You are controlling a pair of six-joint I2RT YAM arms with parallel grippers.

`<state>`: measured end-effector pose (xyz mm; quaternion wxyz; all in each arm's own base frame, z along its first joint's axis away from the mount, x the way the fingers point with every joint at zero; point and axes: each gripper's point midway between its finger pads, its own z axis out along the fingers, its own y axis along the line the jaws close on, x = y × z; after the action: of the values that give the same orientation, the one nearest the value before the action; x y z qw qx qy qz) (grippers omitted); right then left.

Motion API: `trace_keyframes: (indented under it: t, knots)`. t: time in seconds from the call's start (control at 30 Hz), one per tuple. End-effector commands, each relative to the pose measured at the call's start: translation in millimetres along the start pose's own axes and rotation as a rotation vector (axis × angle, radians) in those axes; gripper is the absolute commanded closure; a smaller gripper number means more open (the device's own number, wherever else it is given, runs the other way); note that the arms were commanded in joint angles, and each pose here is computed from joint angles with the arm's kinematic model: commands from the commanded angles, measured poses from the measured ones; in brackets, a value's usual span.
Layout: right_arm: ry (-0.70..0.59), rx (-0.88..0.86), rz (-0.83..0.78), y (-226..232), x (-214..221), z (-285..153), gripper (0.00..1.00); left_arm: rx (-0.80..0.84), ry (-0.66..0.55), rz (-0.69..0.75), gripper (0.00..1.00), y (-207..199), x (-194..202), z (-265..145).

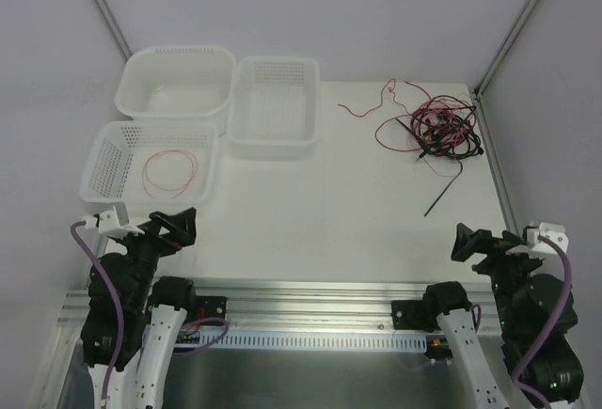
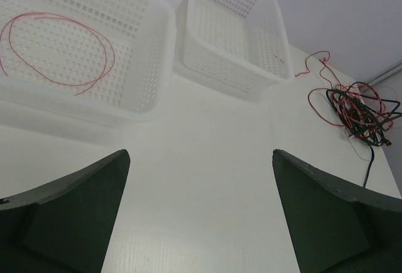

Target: Untangle the cables

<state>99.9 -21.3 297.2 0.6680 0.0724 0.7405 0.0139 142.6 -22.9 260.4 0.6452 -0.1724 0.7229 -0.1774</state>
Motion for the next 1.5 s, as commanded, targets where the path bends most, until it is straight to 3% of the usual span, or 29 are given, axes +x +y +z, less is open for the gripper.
trace_keyframes:
  t: [0.0, 0.2, 0.37, 0.47, 0.63, 0.67, 0.87, 0.9, 1.1, 1.23, 1.43, 1.47]
  knots:
    - [0.095, 0.009, 0.025, 10, 2, 27, 0.0, 0.084, -0.052, -0.033, 0.01, -12, -3, -6]
    - [0.275, 0.03, 0.019, 30, 7, 86, 0.0, 0.086, 0.085, -0.018, 0.01, -18, 14, 16]
    - [0.337, 0.066, 0.031, 42, 8, 141, 0.0, 0.12, 0.18, 0.034, 0.01, -24, 28, 32]
    - [0.386, 0.277, 0.089, 23, 12, 173, 0.0, 0.136, 0.223, 0.062, 0.01, -23, 41, 41]
    - [0.427, 0.372, 0.3, 11, 13, 239, 0.0, 0.163, 0.221, 0.09, 0.01, -21, 50, 47]
    - [0.482, 0.376, 0.33, 13, 30, 256, 0.0, 0.165, 0.213, 0.092, 0.01, -21, 49, 47]
    - [0.479, 0.488, 0.55, -24, 43, 327, 0.01, 0.196, 0.225, 0.101, 0.01, -25, 52, 46]
    - [0.524, 0.522, 0.553, -32, 65, 341, 0.0, 0.197, 0.224, 0.101, 0.01, -25, 53, 46]
    - [0.535, 0.576, 0.613, -53, 100, 398, 0.0, 0.196, 0.222, 0.099, 0.01, -24, 54, 47]
    - [0.648, 0.595, 0.625, -58, 157, 425, 0.01, 0.197, 0.236, 0.098, 0.01, -24, 56, 48]
    - [0.768, 0.636, 0.64, -57, 216, 405, 0.39, 0.193, 0.237, 0.101, 0.01, -24, 56, 49]
    - [0.763, 0.629, 0.637, -55, 212, 399, 0.52, 0.194, 0.236, 0.101, 0.01, -24, 55, 49]
